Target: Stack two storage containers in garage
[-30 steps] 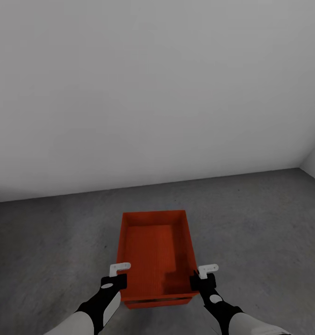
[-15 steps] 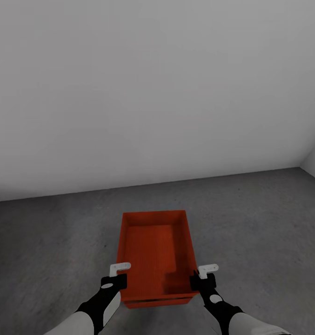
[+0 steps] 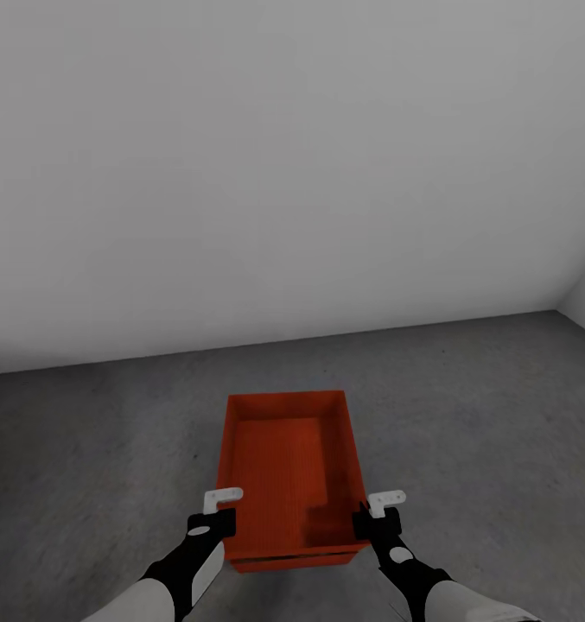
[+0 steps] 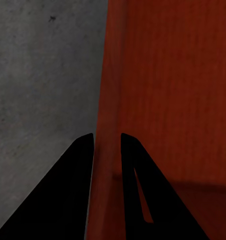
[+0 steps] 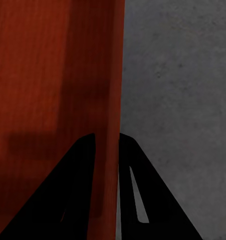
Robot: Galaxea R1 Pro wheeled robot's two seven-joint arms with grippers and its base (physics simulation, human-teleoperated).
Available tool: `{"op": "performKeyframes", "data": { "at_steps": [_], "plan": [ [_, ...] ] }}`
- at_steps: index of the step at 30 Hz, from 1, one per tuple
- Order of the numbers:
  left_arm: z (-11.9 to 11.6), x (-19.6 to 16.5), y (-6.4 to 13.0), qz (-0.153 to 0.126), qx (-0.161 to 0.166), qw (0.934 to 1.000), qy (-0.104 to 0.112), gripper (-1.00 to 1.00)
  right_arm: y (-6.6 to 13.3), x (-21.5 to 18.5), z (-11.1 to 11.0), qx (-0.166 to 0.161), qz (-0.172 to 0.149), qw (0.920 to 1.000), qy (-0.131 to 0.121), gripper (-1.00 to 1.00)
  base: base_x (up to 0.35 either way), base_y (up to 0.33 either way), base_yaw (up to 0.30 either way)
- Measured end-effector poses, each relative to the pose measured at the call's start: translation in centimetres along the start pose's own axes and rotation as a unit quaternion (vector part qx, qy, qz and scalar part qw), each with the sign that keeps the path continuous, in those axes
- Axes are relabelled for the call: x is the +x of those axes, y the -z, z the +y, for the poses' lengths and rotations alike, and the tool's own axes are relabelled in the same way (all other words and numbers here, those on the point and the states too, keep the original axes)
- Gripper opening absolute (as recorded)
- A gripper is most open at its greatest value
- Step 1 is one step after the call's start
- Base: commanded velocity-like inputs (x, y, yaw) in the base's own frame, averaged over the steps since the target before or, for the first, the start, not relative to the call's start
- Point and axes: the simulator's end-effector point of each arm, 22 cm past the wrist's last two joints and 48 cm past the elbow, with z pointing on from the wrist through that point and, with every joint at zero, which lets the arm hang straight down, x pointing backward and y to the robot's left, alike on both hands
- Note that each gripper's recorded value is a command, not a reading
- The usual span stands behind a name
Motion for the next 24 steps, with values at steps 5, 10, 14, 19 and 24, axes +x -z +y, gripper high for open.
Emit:
{"op": "performKeyframes", "data": {
  "at_steps": [5, 10, 14, 19, 24],
  "plan": [
    [-0.05, 0.61, -0.75, 0.0, 0.0, 1.0, 0.002, -1.0, -0.62, 0.63, 0.05, -0.001, -0.001, 1.0, 0.001, -1.0, 0.0, 0.0, 0.0],
    [-0.06, 0.51, -0.75, -0.001, 0.0, 1.0, 0.001, -1.0, -0.62, 0.6, 0.04, 0.0, -0.001, 1.0, 0.001, -1.0, 0.0, 0.0, 0.0],
    [-0.06, 0.57, -0.75, -0.001, 0.0, 1.0, 0.002, -1.0, -0.62, 0.6, 0.03, 0.0, -0.001, 1.0, 0.001, -1.0, 0.0, 0.0, 0.0],
    [-0.05, 0.47, -0.75, -0.001, 0.0, 1.0, 0.001, -1.0, -0.62, 0.6, 0.05, 0.0, -0.001, 1.0, 0.0, -1.0, 0.0, 0.0, 0.0],
    [-0.06, 0.57, -0.75, -0.001, 0.0, 1.0, 0.002, -1.0, -0.62, 0.6, 0.03, 0.0, -0.001, 1.0, 0.001, -1.0, 0.0, 0.0, 0.0]
  ]
}}
